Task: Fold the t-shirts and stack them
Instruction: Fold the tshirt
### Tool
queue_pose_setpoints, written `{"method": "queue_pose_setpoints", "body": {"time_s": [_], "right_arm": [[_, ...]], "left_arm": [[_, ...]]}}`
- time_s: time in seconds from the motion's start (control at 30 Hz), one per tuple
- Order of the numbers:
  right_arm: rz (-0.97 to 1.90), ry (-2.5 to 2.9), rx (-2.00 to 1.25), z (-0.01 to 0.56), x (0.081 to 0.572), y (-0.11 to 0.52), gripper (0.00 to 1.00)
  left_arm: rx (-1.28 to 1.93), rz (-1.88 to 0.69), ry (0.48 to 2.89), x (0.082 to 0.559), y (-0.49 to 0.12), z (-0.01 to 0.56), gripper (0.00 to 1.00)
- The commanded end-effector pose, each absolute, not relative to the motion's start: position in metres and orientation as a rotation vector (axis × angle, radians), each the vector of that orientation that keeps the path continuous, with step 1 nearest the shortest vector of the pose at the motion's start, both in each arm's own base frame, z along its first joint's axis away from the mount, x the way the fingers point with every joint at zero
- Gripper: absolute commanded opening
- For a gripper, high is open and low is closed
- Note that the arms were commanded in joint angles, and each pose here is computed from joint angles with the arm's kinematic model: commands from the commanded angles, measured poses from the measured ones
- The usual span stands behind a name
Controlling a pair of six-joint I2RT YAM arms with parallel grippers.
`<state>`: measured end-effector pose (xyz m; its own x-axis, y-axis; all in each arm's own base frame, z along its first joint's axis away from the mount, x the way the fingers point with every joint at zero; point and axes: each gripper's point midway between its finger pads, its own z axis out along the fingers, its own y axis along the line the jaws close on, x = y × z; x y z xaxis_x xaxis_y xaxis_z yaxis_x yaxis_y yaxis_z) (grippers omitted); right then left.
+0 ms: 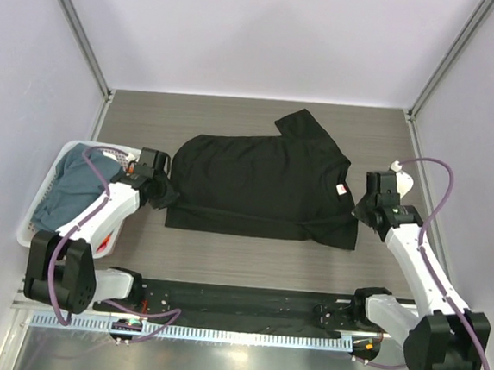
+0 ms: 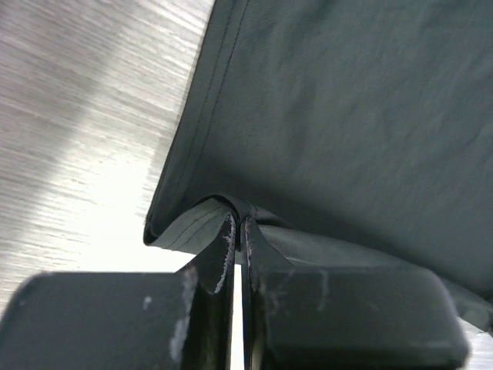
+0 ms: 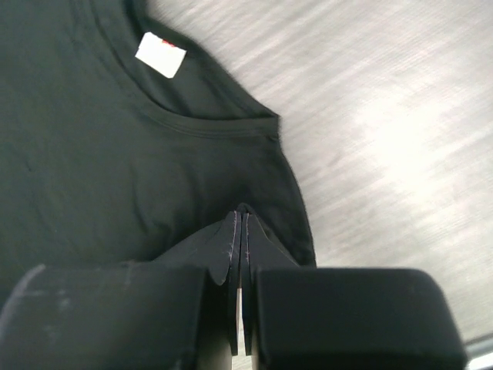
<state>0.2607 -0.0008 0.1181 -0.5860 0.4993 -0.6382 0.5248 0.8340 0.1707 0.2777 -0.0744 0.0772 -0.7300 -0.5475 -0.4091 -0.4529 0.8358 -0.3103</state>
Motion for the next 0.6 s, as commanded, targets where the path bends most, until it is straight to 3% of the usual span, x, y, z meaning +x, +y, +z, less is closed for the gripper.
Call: {"method": "queue_pose_setpoints", "body": {"time_s": [0.0,0.57], "right_arm": [[0.038,2.229,0.601,0.146,0.298,0.010,0.01],[-0.048,2.278,0.431,0.140,0.344,0.010,0.01]], "left_arm": [[-0.756,-0.250,2.435,0.303,-0.071,0.094,0.00],[-0.747,-0.082,2.458,0.336,-0.058,0.095,0.00]]}}
